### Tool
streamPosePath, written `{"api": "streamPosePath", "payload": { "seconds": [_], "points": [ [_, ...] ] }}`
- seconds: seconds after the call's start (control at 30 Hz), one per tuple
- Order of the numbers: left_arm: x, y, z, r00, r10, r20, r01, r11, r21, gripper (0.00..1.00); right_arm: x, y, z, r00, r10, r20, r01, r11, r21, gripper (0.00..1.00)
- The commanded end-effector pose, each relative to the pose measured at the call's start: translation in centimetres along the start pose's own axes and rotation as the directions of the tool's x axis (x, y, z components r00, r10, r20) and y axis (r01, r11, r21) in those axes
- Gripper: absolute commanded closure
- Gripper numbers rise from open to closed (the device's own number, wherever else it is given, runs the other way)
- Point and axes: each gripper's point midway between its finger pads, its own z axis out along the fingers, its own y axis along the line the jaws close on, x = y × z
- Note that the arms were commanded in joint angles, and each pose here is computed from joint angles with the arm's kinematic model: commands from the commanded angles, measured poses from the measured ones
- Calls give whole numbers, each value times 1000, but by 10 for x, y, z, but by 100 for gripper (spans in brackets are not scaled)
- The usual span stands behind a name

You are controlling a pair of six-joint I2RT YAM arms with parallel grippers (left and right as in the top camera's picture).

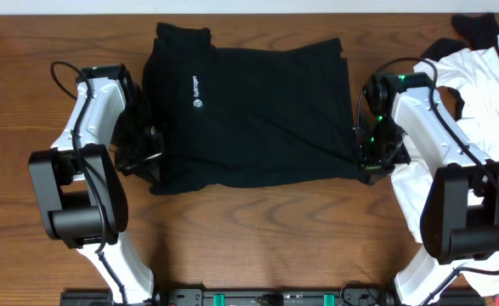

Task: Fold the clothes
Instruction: 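Lay the black shirt flat on the table, pulling both grippers toward the robot, then fold the shirt's near half over the far half with both grippers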

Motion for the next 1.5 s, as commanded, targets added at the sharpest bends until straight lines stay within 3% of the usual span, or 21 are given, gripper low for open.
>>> {"api": "streamPosePath", "payload": {
  "seconds": [0.0, 0.3, 0.57, 0.9, 1.03, 1.2, 1.47],
  "points": [
    [11, 1, -1, 1000, 2, -24, -1, 1000, 7, 94, 6, -4, 3, 1000, -14, -12, 14, 1000, 12, 99],
    [23, 31, 9, 991, -113, -65, 102, 982, -156, 94, 20, -5, 4, 998, 2, -70, -2, 1000, 14, 99],
    [36, 35, 14, 988, -140, -69, 127, 977, -169, 94, 35, -5, 4, 991, 22, -130, -20, 1000, 16, 99],
    [63, 36, -8, 983, -123, 137, 138, 985, -105, 94, 59, 3, 33, 973, 61, -224, -62, 998, 5, 99],
    [49, 29, -27, 946, -93, 311, 114, 992, -50, 94, 44, 11, 36, 986, 43, -159, -47, 999, -24, 99],
    [15, 18, -53, 857, -107, 504, 108, 994, 28, 94, 9, 22, 20, 1000, 31, -4, -31, 997, -77, 99],
    [-27, 4, -83, 739, -94, 668, 53, 995, 81, 94, -39, 24, 11, 981, 30, 192, -12, 995, -94, 99]
  ]
}}
